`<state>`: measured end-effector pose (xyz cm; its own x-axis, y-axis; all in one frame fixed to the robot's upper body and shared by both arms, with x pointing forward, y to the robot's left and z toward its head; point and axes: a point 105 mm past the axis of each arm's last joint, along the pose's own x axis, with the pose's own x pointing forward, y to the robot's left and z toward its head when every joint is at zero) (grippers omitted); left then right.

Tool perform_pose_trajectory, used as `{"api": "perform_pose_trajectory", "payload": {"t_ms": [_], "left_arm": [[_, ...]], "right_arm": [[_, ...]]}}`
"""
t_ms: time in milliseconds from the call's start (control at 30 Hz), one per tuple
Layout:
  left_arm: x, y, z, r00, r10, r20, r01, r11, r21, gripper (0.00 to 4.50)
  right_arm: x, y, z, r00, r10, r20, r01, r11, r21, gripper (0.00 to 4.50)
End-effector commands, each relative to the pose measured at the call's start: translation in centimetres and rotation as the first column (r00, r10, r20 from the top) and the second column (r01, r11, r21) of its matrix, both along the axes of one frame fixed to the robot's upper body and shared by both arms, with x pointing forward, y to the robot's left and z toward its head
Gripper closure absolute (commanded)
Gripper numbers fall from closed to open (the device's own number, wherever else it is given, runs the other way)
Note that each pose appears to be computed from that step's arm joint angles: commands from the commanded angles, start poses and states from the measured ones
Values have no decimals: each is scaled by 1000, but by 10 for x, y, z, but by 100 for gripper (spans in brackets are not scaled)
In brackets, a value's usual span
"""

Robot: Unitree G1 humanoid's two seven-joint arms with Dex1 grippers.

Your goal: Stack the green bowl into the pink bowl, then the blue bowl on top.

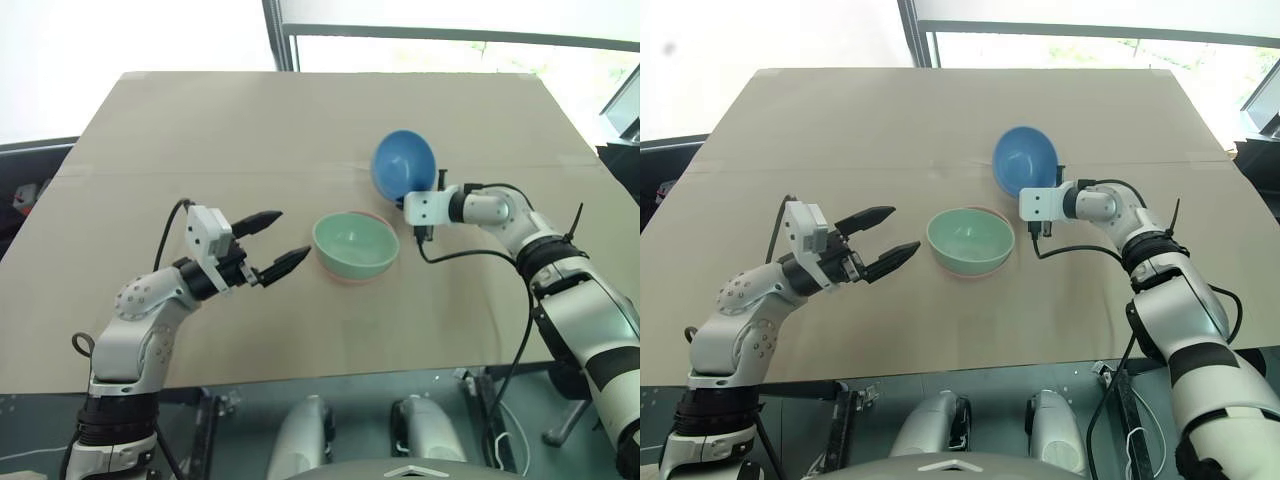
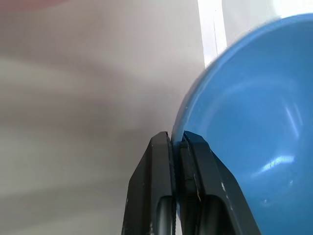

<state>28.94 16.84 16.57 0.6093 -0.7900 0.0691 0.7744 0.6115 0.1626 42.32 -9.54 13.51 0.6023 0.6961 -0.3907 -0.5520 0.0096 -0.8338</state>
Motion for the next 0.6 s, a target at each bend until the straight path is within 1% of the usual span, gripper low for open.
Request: {"api": "perform_pose_trajectory", "payload": {"t_ms": [33, 100, 133, 167, 233, 300, 367, 467, 533, 567, 600], "left_arm": [[-2, -2, 10, 998, -14, 54, 14, 1000, -4, 0], [-1, -2, 9, 999, -14, 52, 14, 1000, -4, 0], [0, -1, 9, 999, -13, 51, 13, 1000, -4, 0], [1, 0, 7, 999, -11, 48, 11, 1000, -2, 0], [3, 2, 5, 999, -9, 44, 9, 1000, 2, 0], [4, 2, 3, 999, -10, 42, 9, 1000, 4, 0], [5, 2, 2, 999, -12, 41, 12, 1000, 5, 0], [8, 1, 1, 999, -19, 41, 19, 1000, 8, 0], [8, 0, 1, 999, -27, 43, 26, 1000, 11, 0], [9, -1, 1, 999, -30, 43, 29, 999, 13, 0], [9, 0, 2, 999, -30, 44, 30, 999, 14, 0]], "right_arm": [[2, 3, 41, 999, 7, 39, -14, 985, 171, 446], [-6, 9, 57, 997, 64, -35, -50, 950, 307, 446], [-16, 14, 69, 988, 130, -77, -91, 918, 387, 446], [-33, 18, 81, 969, 217, -118, -144, 885, 442, 446], [-70, 24, 95, 917, 354, -187, -232, 850, 472, 446], [-99, 30, 99, 876, 420, -239, -274, 839, 469, 446], [-114, 34, 99, 855, 439, -277, -279, 839, 467, 446], [-130, 44, 82, 821, 439, -366, -279, 866, 415, 446], [-129, 45, 65, 820, 405, -405, -256, 892, 374, 387], [-129, 45, 59, 821, 389, -417, -248, 902, 353, 387], [-128, 44, 56, 825, 376, -421, -240, 909, 341, 340]]}}
